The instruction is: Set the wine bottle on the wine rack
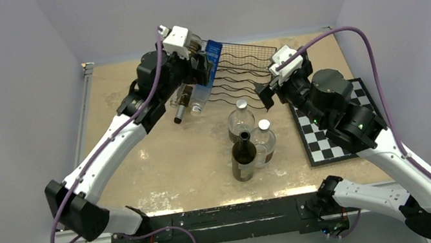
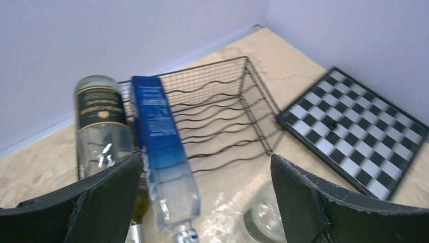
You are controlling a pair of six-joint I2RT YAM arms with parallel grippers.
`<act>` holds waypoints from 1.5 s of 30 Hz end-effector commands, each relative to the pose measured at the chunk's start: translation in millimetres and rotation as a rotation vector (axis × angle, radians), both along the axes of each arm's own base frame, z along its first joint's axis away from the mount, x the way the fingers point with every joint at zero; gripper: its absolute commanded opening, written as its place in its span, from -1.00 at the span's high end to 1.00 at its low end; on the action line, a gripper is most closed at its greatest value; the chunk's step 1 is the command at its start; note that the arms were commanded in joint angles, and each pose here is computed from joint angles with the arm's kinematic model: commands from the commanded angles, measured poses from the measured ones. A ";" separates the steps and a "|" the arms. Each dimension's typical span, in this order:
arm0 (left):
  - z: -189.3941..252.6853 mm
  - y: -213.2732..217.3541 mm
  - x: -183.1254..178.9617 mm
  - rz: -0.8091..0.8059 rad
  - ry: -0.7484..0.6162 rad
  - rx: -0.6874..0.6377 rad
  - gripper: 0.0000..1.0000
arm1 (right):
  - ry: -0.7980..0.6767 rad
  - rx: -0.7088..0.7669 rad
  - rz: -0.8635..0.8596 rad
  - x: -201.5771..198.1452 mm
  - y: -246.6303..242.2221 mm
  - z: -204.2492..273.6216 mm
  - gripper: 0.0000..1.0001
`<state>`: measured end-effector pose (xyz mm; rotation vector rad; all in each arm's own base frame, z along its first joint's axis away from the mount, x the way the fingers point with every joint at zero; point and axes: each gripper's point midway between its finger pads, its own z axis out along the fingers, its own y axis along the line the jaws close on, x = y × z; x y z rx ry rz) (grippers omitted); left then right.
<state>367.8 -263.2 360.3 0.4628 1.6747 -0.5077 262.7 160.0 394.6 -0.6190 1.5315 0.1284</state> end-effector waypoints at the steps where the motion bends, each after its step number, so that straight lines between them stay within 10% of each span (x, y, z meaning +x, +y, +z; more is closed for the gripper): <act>1: -1.3 -18.0 -68.0 -0.328 0.041 0.006 -0.99 | 0.094 0.102 0.122 -28.4 11.7 0.3 -0.97; 10: -26.1 -42.8 -161.8 -0.626 0.055 0.071 -0.98 | 0.251 0.280 0.076 -23.1 22.3 -16.6 -0.94; 27: -71.6 -106.2 -192.2 -0.711 0.070 0.103 -0.85 | 0.282 0.445 -0.167 -9.5 -14.3 -43.8 -0.93; 38: -84.7 -116.0 -206.7 -0.714 0.105 0.087 -0.10 | 0.269 0.443 -0.171 -10.0 -17.4 -45.5 -0.93; 45: -67.0 -101.8 -187.7 -0.571 0.067 0.083 1.00 | 0.249 0.429 -0.125 -10.3 -10.9 -40.4 -0.97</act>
